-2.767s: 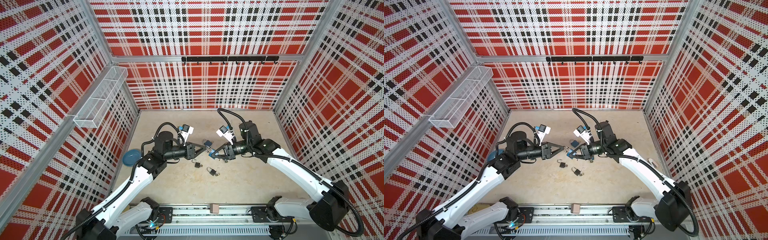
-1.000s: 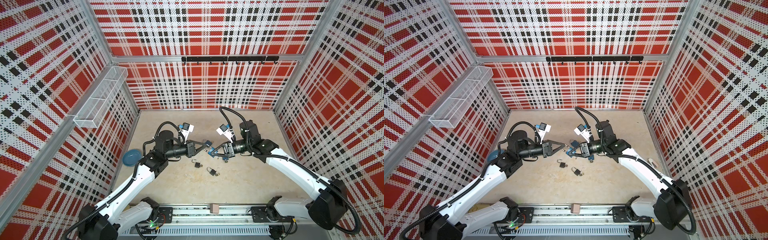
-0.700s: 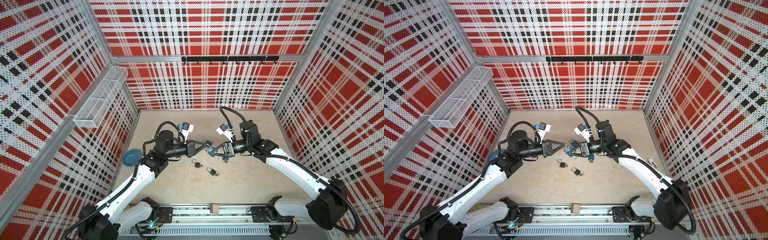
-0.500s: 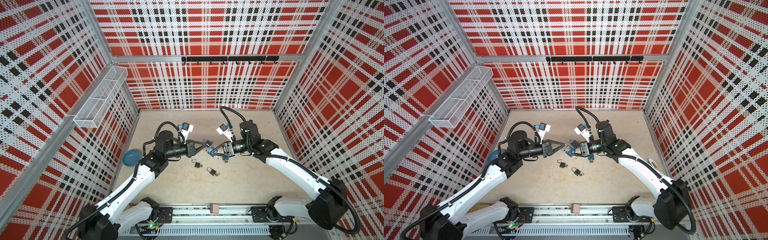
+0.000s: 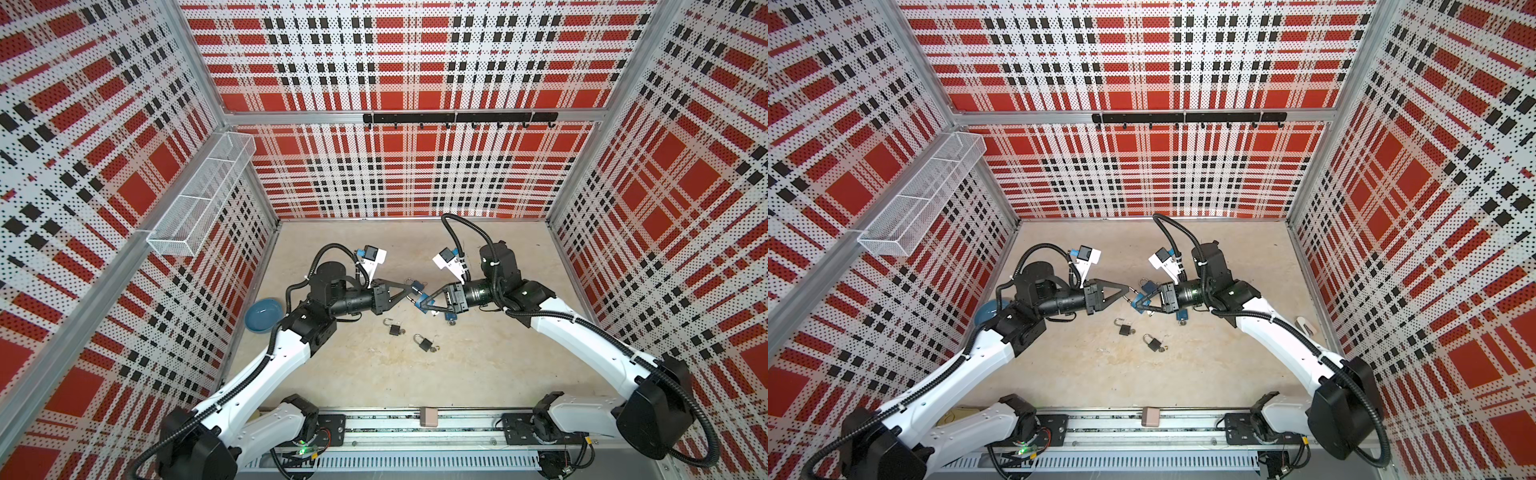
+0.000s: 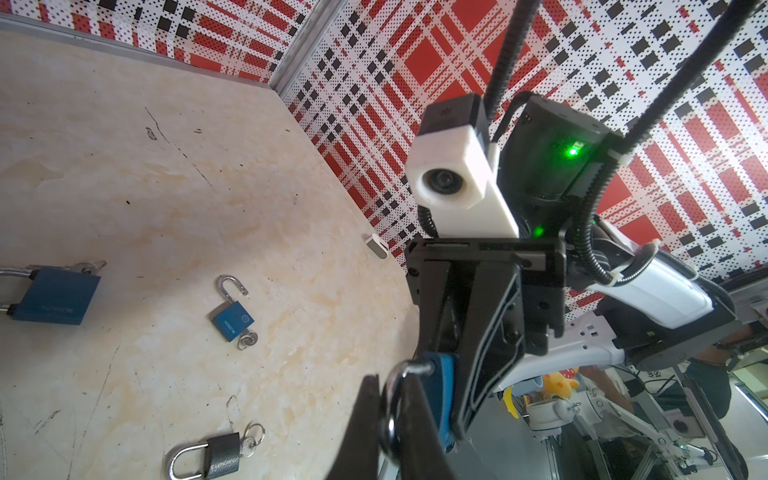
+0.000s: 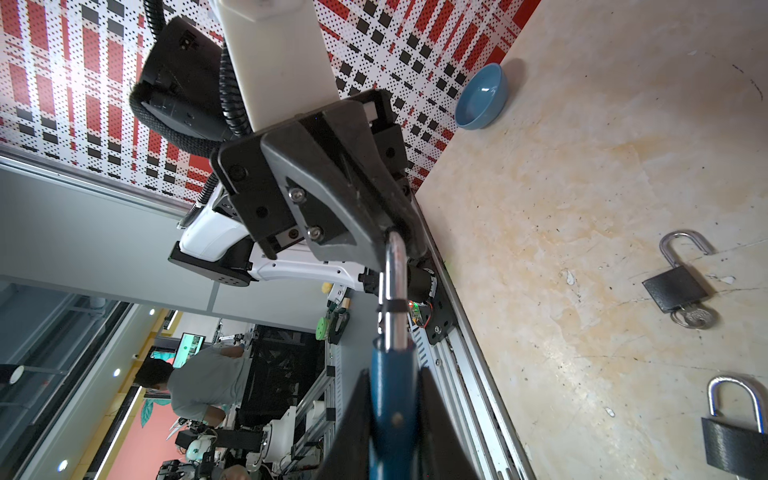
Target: Lock with the key
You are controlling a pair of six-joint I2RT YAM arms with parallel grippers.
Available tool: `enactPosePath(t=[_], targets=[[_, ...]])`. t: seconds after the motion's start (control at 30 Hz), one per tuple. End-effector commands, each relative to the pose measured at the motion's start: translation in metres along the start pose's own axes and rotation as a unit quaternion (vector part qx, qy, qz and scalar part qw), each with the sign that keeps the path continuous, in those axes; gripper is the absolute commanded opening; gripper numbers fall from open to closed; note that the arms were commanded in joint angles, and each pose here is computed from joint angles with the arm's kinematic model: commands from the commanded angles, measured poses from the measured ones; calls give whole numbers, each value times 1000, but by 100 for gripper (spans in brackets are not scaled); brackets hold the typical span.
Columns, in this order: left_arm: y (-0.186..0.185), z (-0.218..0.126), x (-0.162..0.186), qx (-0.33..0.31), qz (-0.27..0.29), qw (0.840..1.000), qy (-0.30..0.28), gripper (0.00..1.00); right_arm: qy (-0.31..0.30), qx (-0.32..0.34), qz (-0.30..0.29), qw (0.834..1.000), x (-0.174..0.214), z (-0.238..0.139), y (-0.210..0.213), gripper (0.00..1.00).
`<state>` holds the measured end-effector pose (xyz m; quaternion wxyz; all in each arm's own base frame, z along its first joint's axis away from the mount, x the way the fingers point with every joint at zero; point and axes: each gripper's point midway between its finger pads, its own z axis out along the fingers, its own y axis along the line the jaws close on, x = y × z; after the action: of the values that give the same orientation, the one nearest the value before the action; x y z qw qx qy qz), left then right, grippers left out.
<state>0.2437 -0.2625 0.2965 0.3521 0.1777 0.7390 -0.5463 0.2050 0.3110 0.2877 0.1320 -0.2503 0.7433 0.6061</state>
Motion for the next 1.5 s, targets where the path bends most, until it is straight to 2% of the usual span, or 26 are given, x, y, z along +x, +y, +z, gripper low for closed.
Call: enactPosePath(t=[0.0,0.57,1.47], targets=[[31,3,27,-45,-27,998,25,0,-10,-78,-106,991,-13,-3,53,0],[3,8,54,-6,-39,999,37,0,-32,-67,-93,993,-24,1,45,0],[-54,10,111,51,-66,993,88,0,-41,-38,-88,995,-42,12,21,0]])
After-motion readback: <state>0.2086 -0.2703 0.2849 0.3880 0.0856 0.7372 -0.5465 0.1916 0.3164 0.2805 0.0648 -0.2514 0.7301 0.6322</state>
